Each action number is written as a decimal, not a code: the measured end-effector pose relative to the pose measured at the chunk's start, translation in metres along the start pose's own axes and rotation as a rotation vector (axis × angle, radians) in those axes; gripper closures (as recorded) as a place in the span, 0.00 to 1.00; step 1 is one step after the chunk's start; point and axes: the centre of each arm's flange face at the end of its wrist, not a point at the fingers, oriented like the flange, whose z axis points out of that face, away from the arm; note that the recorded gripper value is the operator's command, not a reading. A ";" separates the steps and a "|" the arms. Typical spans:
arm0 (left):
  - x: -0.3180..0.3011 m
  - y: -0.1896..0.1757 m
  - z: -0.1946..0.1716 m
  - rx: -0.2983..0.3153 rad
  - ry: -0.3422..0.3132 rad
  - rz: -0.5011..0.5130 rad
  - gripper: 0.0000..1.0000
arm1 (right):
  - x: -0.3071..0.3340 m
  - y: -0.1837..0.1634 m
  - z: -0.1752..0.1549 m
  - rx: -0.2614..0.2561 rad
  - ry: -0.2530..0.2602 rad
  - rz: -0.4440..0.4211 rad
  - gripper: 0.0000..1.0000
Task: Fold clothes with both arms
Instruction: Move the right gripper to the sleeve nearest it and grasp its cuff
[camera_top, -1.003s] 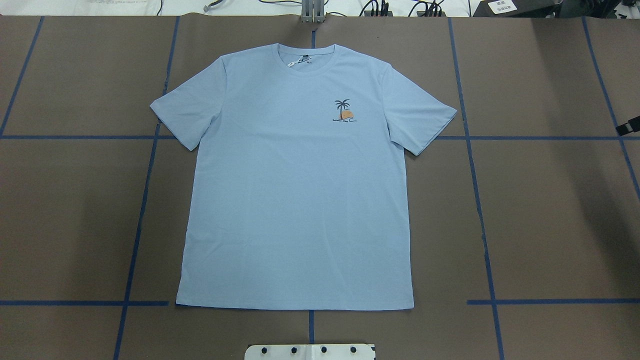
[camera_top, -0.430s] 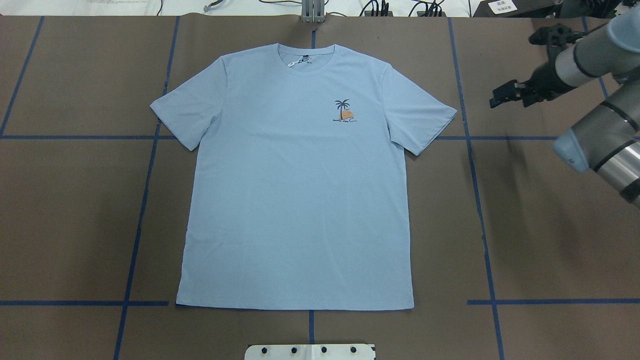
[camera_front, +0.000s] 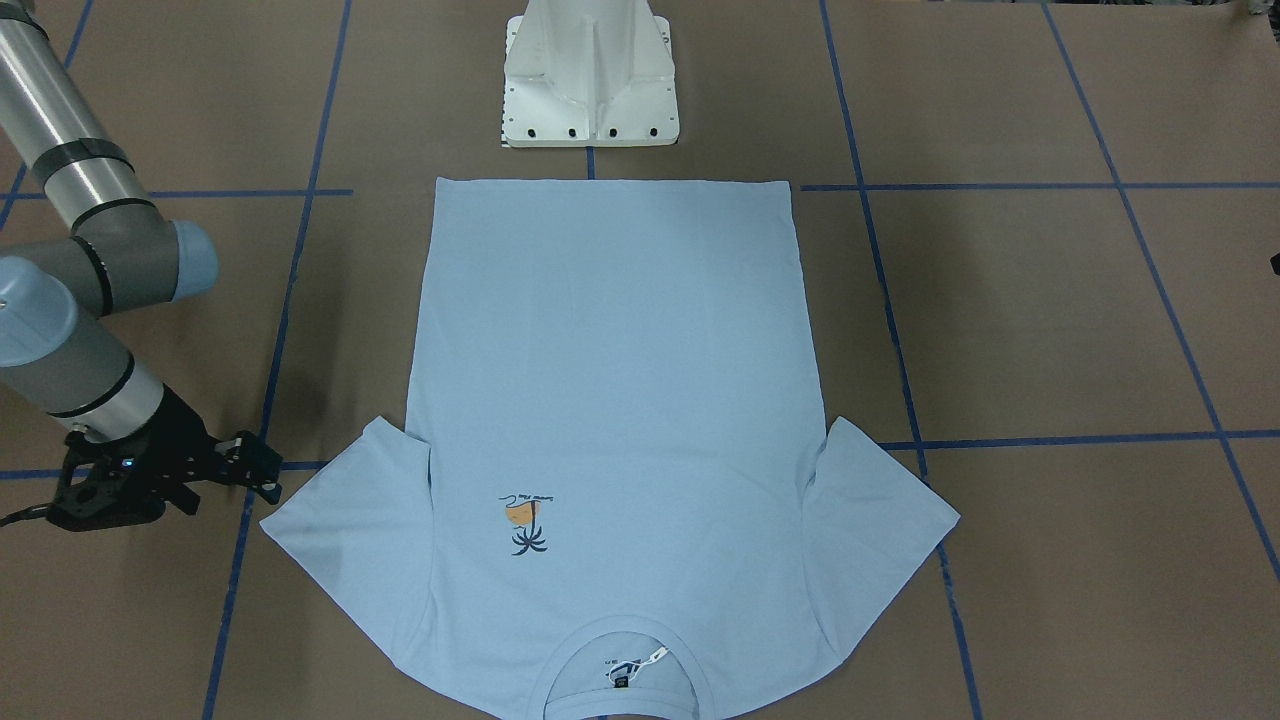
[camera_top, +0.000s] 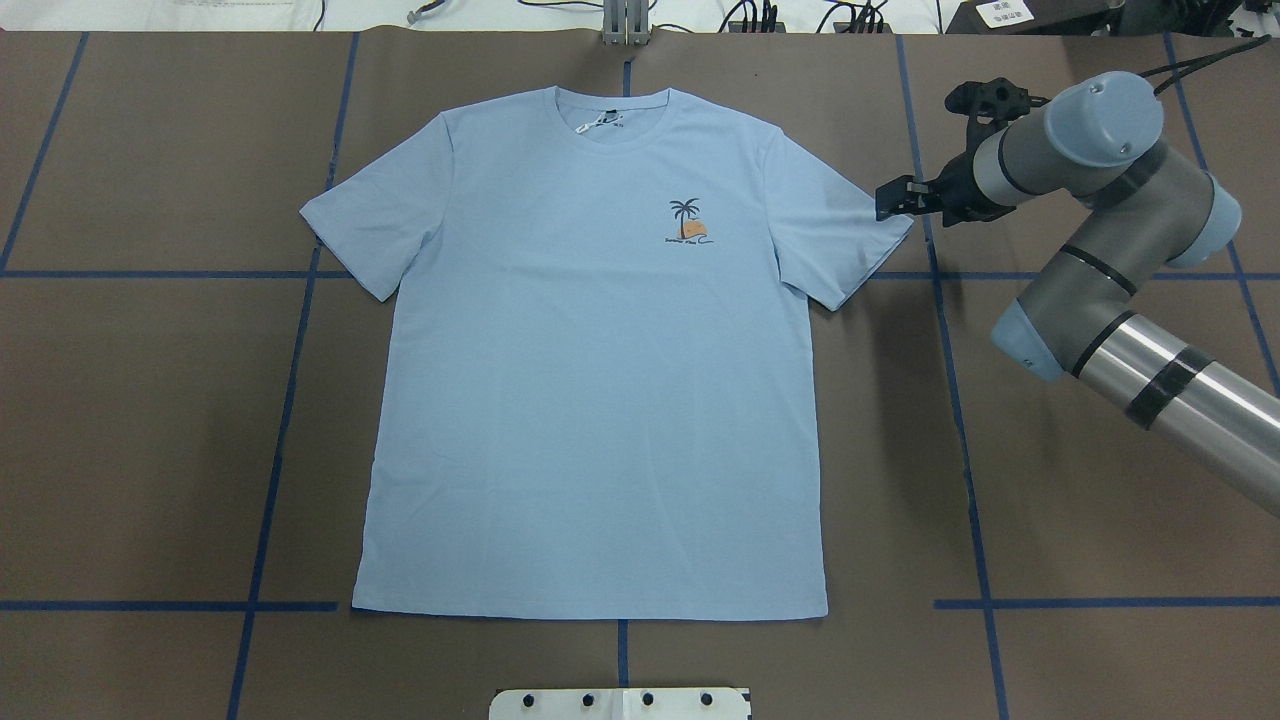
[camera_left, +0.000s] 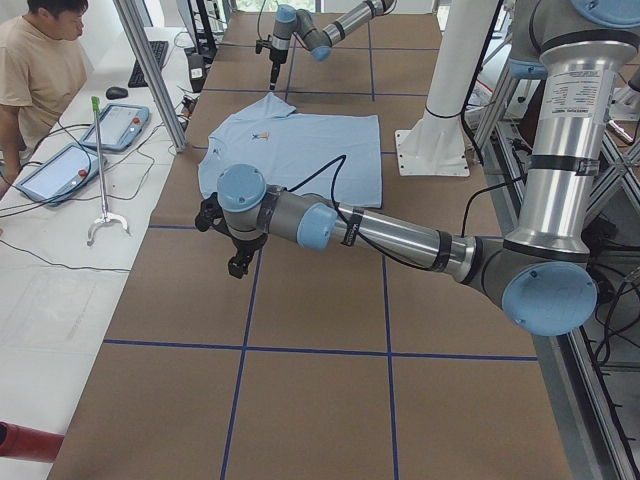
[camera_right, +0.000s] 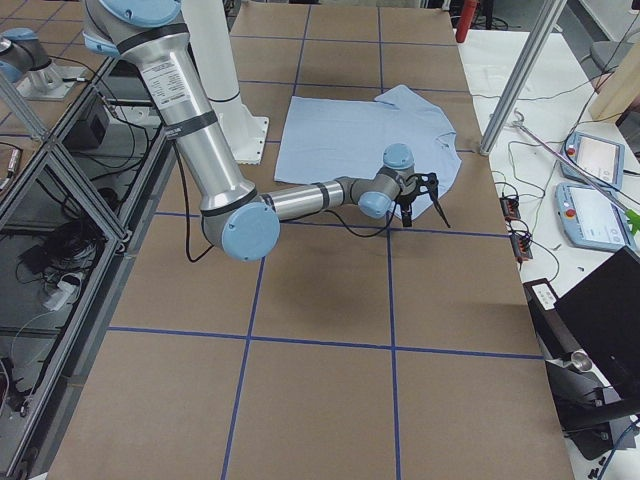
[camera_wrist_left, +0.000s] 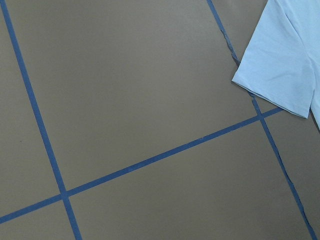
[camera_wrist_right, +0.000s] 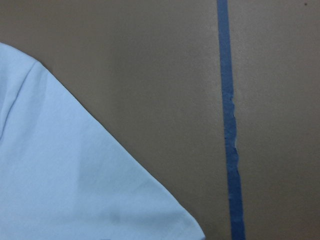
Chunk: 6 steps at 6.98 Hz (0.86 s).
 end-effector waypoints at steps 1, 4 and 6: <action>0.000 0.000 0.000 0.000 0.000 0.000 0.00 | -0.004 0.000 0.009 0.022 0.000 0.018 0.32; 0.000 0.004 0.000 -0.001 0.000 -0.001 0.00 | 0.003 0.002 0.018 0.028 0.015 0.034 1.00; 0.002 0.004 -0.001 0.001 0.001 0.001 0.00 | 0.007 0.003 0.019 0.027 0.019 0.041 1.00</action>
